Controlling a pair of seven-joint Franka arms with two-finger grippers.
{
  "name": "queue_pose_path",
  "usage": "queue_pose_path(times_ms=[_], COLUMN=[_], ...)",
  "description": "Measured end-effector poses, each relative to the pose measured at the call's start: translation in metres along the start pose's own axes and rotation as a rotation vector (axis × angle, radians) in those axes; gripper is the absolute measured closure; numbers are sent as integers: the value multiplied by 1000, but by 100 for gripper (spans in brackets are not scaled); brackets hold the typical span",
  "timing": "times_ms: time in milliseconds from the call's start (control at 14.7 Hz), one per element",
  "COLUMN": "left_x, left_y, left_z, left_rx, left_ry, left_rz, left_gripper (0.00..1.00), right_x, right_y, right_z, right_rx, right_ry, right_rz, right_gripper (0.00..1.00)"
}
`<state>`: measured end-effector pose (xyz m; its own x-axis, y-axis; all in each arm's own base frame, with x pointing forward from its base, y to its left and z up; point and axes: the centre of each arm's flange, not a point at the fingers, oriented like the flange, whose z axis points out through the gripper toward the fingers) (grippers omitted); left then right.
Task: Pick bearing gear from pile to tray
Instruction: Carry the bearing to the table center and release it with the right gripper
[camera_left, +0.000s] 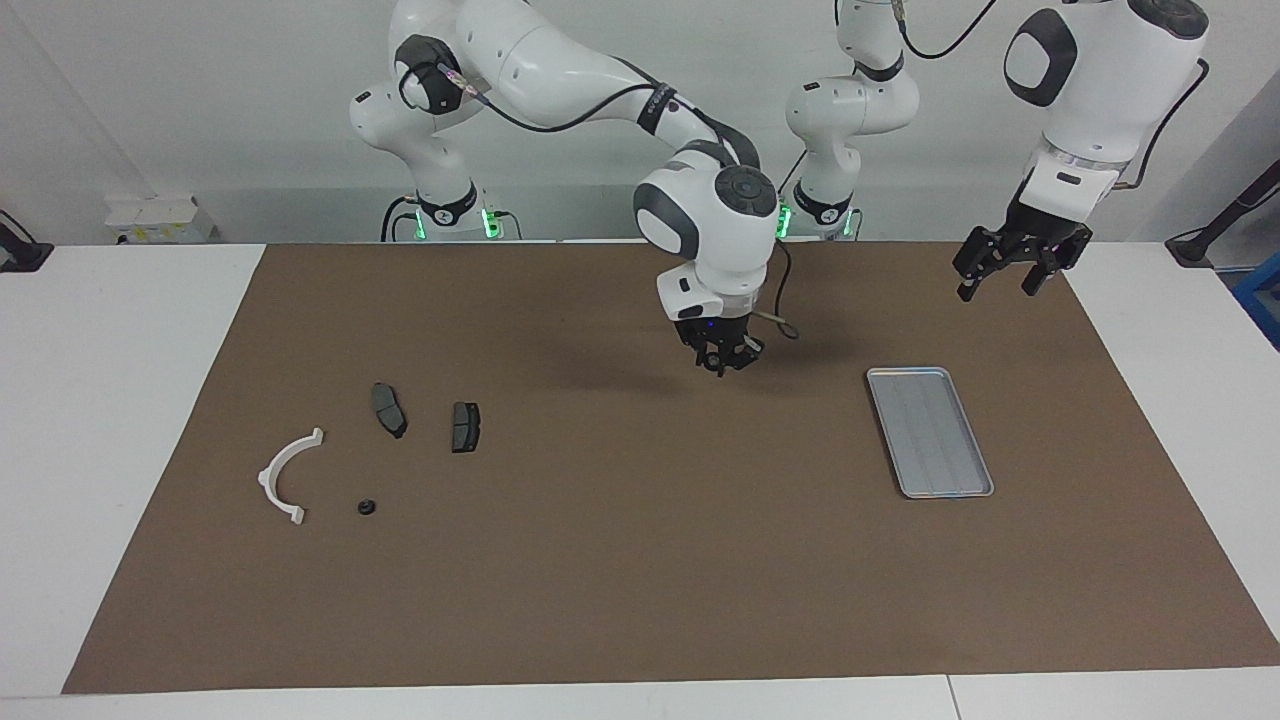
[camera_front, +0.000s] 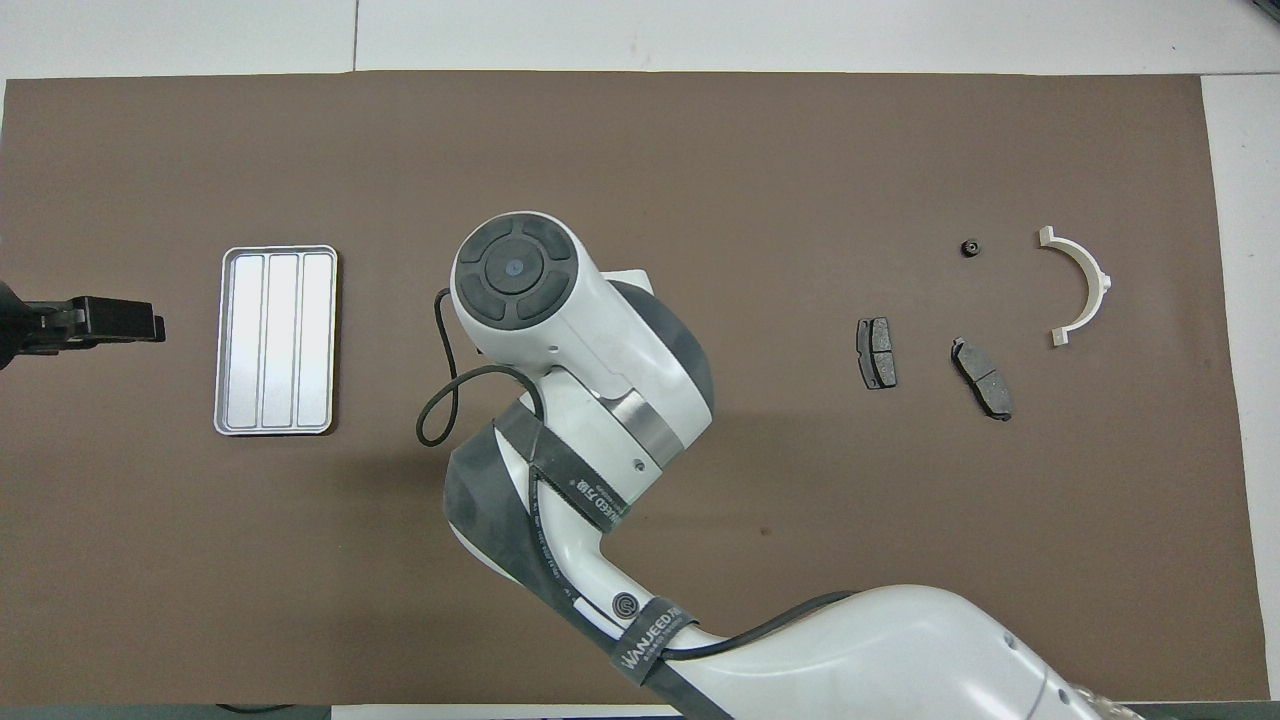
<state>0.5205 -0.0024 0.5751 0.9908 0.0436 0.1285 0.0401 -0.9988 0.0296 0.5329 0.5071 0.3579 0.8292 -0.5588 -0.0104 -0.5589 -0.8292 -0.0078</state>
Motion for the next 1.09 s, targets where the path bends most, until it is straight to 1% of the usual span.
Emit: queue_pose_path(times_ms=[136, 272, 475, 679, 815, 883, 951, 1019, 1087], left_x=[-1, -1, -3, -5, -5, -4, -2, -2, -1], left_y=[3, 4, 8, 12, 11, 10, 10, 10, 10], left_z=[0, 1, 3, 5, 7, 7, 7, 8, 8], left_rx=[0, 0, 0, 0, -1, -1, -1, -2, -2], left_ry=[-1, -3, -6, -6, 5, 17, 29, 38, 43], left_rz=[2, 5, 12, 19, 17, 16, 16, 15, 15], left_gripper=[0, 0, 0, 0, 0, 0, 0, 0, 0], right_x=[1, 5, 5, 3, 3, 3, 4, 9, 18], right_y=[-4, -2, 4, 6, 7, 9, 12, 13, 13], right_z=[28, 46, 69, 69, 69, 69, 68, 60, 45], right_rx=[12, 7, 15, 24, 18, -6, -40, -69, -91], right_ry=[2, 22, 32, 44, 43, 41, 40, 40, 42], right_rz=[0, -8, -18, -27, -20, -14, -9, 2, 18], right_gripper=[65, 65, 65, 65, 65, 60, 51, 39, 29])
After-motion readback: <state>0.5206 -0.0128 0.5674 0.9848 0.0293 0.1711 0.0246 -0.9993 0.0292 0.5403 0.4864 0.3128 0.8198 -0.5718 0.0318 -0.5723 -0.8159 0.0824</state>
